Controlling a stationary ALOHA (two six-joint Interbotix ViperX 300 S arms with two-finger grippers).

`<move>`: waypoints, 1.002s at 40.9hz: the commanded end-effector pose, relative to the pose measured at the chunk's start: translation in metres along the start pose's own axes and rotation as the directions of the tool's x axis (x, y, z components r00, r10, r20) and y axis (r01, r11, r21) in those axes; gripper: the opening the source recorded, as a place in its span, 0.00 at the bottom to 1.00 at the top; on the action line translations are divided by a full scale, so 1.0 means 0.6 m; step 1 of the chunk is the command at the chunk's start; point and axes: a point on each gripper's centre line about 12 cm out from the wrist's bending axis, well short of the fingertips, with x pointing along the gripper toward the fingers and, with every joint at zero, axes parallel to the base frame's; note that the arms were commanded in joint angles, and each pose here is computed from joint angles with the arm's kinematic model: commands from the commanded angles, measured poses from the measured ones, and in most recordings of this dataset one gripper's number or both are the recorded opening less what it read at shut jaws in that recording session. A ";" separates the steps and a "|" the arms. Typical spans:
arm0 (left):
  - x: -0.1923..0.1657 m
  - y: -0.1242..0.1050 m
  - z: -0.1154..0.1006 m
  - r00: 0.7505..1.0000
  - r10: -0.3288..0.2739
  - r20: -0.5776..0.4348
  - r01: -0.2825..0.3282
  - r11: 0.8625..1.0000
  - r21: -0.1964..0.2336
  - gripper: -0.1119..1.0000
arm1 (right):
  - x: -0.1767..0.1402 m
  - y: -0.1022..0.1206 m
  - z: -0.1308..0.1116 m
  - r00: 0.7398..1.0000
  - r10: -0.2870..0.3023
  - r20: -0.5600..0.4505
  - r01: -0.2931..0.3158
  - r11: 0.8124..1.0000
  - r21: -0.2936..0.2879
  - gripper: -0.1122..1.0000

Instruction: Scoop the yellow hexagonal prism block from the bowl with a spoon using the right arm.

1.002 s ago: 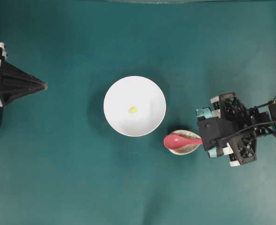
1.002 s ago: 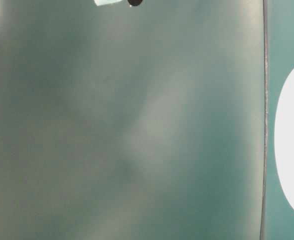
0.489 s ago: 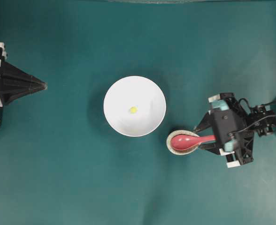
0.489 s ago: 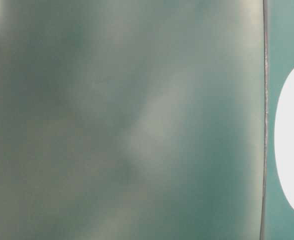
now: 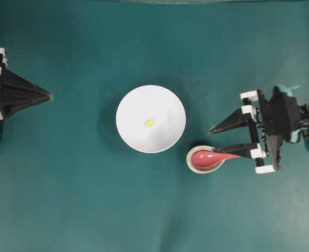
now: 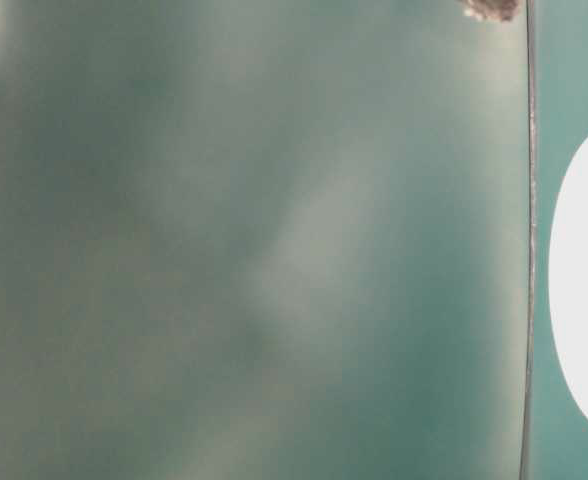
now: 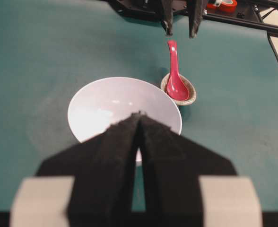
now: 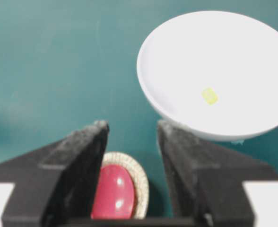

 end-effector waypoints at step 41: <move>0.003 0.001 -0.001 1.000 0.004 -0.007 -0.004 1.000 -0.002 0.09 | -0.022 0.023 -0.130 0.997 -0.020 0.069 0.016 0.999 0.050 0.56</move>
